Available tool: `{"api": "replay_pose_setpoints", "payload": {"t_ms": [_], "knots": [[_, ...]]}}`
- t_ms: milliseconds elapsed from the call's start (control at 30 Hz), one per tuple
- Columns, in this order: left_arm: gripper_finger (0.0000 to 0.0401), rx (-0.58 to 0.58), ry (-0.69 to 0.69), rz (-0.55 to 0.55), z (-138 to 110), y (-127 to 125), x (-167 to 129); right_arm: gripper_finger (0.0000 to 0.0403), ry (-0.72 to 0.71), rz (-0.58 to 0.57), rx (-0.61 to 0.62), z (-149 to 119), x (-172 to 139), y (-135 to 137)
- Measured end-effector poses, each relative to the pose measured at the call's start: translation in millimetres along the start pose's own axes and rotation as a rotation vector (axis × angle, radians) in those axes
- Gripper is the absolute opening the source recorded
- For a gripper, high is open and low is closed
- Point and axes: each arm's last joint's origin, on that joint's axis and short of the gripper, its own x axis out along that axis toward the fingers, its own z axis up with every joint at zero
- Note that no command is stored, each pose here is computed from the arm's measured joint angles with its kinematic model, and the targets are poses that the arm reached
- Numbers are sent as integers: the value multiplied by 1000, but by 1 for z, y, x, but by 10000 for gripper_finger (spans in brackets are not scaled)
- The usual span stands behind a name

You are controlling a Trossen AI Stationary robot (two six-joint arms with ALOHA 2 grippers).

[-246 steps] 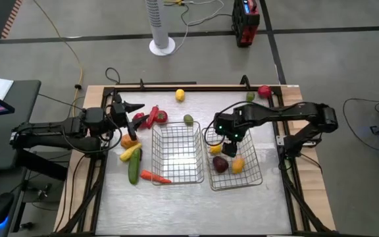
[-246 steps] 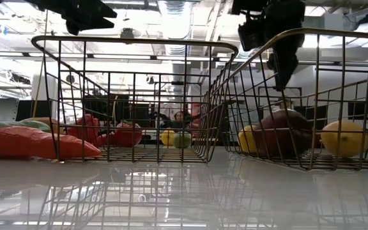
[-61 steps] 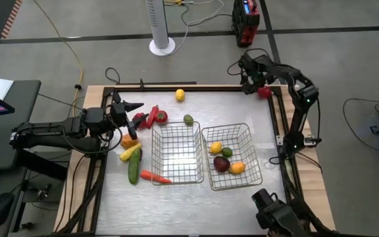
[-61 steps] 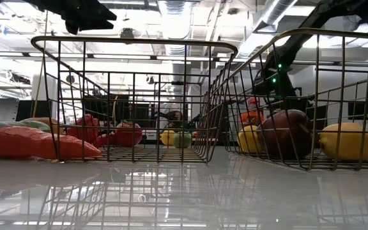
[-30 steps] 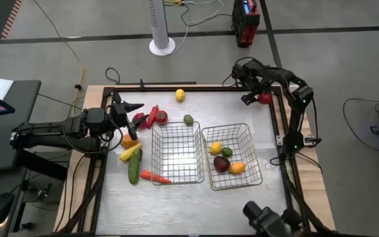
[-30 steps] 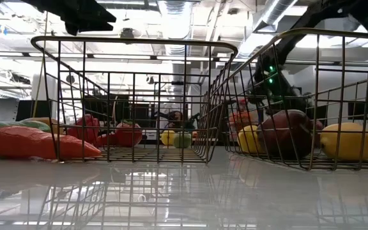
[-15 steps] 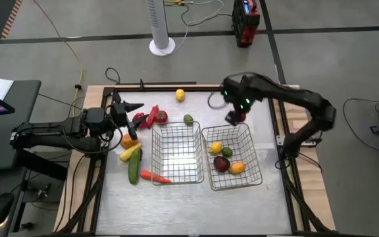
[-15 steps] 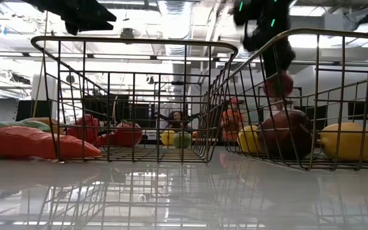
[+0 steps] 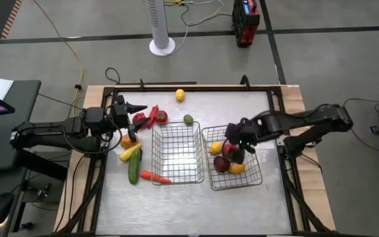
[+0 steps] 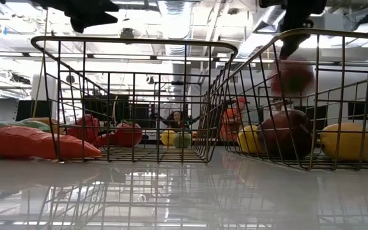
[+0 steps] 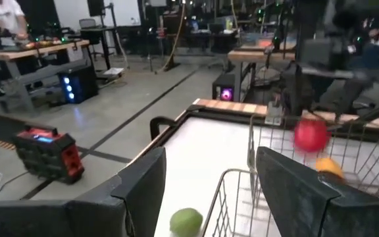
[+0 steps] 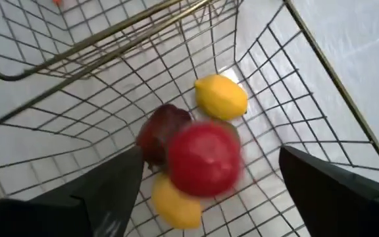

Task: Sort produce into baskets
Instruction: Put the top tomato into the right wire basket, then put the red bell pepper into the left wire basket

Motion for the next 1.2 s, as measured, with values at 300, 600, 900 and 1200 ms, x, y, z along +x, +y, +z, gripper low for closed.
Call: {"api": "replay_pose_setpoints", "payload": {"t_ms": [300,600,900,1200], "knots": [[224,-46,107,282,-17,-2,29,390,-189,-162,-108,-29,-12,3],[224,-20,583,455,-74,7,35,388,-420,-36,-91,-53,-2,-16],[224,-25,728,485,-85,22,14,388,-484,-53,-177,-49,-2,-13],[240,-77,647,498,-92,33,22,388,-525,-46,-204,-45,-2,-10]]}}
